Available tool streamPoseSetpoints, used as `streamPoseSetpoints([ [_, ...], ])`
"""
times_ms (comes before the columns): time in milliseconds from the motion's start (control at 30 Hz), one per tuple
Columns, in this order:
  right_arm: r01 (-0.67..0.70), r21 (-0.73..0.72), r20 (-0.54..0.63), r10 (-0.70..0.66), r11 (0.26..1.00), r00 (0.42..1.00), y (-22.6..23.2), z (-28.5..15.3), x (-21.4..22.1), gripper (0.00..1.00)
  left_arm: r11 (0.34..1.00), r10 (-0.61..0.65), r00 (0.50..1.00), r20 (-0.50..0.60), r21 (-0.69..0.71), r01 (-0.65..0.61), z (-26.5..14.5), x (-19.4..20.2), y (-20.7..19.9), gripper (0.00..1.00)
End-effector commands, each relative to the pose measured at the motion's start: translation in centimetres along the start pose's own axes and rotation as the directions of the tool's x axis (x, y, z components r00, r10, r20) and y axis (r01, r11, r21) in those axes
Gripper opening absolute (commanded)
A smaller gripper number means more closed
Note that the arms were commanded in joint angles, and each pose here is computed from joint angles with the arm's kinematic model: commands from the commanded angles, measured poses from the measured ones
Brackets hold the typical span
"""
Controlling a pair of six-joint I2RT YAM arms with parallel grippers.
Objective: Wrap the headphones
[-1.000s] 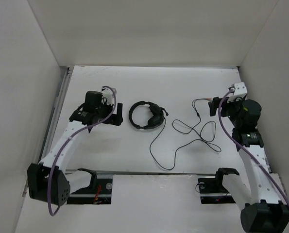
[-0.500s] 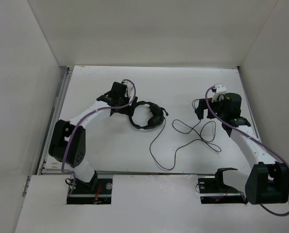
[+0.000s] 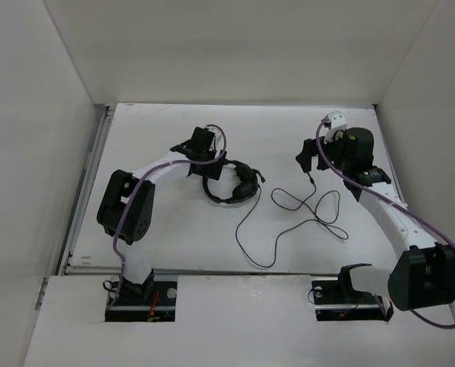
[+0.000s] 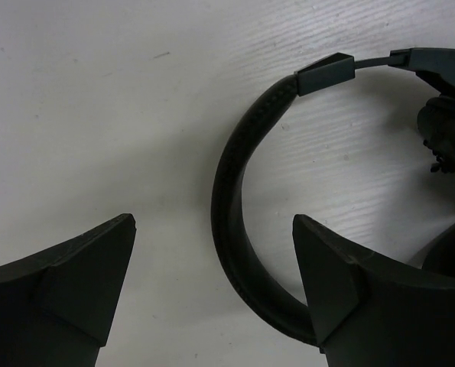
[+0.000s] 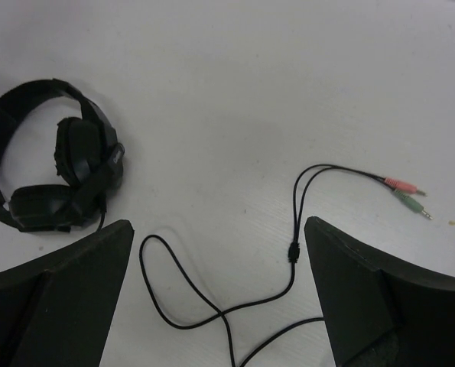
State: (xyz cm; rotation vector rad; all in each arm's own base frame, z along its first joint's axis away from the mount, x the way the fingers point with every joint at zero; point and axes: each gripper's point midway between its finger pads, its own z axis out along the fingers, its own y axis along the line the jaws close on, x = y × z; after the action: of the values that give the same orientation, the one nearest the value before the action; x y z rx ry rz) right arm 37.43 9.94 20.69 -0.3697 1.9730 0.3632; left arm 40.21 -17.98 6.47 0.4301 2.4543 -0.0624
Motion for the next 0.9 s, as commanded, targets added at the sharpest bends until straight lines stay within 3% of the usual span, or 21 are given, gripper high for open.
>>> streamPoseSetpoints([
  [0, -0.021, 0.019, 0.078, 0.019, 1.0, 0.997, -0.7, 0.1, -2.8, 1.0, 0.999, -0.032, 0.999, 0.034, 0.011, 0.032, -0.9, -1.4, -0.1, 0.81],
  [133, -0.047, 0.028, 0.09, 0.044, 0.999, 0.995, -1.2, 0.1, -2.9, 1.0, 0.999, -0.027, 1.0, -0.004, 0.021, 0.027, -0.2, 0.0, -0.3, 0.76],
  [267, -0.063, 0.032, 0.106, 0.059, 0.998, 0.993, -1.3, 0.0, -3.3, 1.0, 1.0, -0.013, 0.999, -0.035, 0.027, 0.014, 0.5, 1.1, -0.8, 0.64],
  [567, -0.07, 0.068, 0.166, 0.058, 0.995, 0.984, -2.8, -1.2, -5.4, 1.0, 0.999, 0.027, 0.994, -0.104, 0.043, -0.023, 2.4, 3.9, -1.9, 0.59],
  [767, -0.108, 0.11, 0.199, 0.084, 0.988, 0.976, -4.5, -2.7, -6.0, 1.0, 0.998, 0.039, 0.991, -0.127, 0.05, -0.033, 3.2, 4.6, -2.5, 0.44],
  [867, -0.123, 0.12, 0.213, 0.096, 0.985, 0.972, -5.0, -3.3, -6.1, 1.0, 0.998, 0.051, 0.988, -0.143, 0.054, -0.044, 3.7, 5.2, -2.9, 0.33],
])
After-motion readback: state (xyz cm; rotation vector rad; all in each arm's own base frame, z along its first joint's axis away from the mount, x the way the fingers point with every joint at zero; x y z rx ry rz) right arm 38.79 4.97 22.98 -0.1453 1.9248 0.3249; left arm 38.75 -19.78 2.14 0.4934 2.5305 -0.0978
